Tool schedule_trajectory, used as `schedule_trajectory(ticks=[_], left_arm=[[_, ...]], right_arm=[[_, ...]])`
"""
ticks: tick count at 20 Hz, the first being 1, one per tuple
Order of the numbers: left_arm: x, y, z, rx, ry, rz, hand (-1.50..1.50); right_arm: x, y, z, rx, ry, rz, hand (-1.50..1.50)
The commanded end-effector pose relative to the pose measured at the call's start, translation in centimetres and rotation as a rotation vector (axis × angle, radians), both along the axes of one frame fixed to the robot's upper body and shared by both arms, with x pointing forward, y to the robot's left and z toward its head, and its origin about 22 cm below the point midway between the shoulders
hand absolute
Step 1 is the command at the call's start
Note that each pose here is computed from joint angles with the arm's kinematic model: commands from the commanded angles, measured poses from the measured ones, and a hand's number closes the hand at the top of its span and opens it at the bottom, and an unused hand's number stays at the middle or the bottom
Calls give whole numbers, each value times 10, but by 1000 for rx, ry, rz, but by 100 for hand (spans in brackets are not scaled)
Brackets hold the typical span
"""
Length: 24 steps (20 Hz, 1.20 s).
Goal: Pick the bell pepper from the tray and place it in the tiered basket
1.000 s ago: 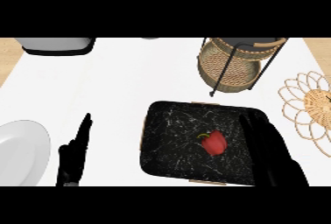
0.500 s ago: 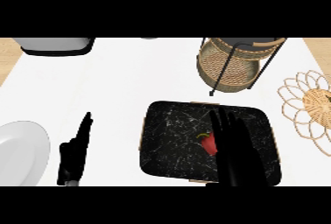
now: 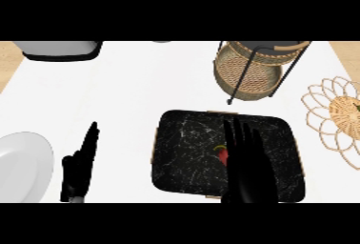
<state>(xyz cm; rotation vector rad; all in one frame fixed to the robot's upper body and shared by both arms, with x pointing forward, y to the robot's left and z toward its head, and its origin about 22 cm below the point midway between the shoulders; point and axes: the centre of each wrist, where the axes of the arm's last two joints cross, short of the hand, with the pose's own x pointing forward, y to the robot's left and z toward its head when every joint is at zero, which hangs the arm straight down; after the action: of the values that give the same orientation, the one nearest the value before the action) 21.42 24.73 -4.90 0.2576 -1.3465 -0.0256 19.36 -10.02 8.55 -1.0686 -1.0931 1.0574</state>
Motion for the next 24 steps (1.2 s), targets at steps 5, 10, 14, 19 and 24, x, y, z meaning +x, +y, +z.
schedule_trajectory(ticks=[5,10,14,19,24], left_arm=[[-13,22,-9,-10,35,18,0],[4,4,-1,-9,40,28,0],[8,-13,-18,-21,55,1,0],[12,-7,-1,9,46,24,0],[-18,2,-7,-3,30,8,0]], right_arm=[[24,-2,-8,-61,111,-77,-150],[30,5,-17,-60,134,-95,-150],[19,-2,-20,-66,167,-102,-150],[26,-4,-26,-51,211,-115,-150],[40,-8,-37,-41,223,-119,-150]])
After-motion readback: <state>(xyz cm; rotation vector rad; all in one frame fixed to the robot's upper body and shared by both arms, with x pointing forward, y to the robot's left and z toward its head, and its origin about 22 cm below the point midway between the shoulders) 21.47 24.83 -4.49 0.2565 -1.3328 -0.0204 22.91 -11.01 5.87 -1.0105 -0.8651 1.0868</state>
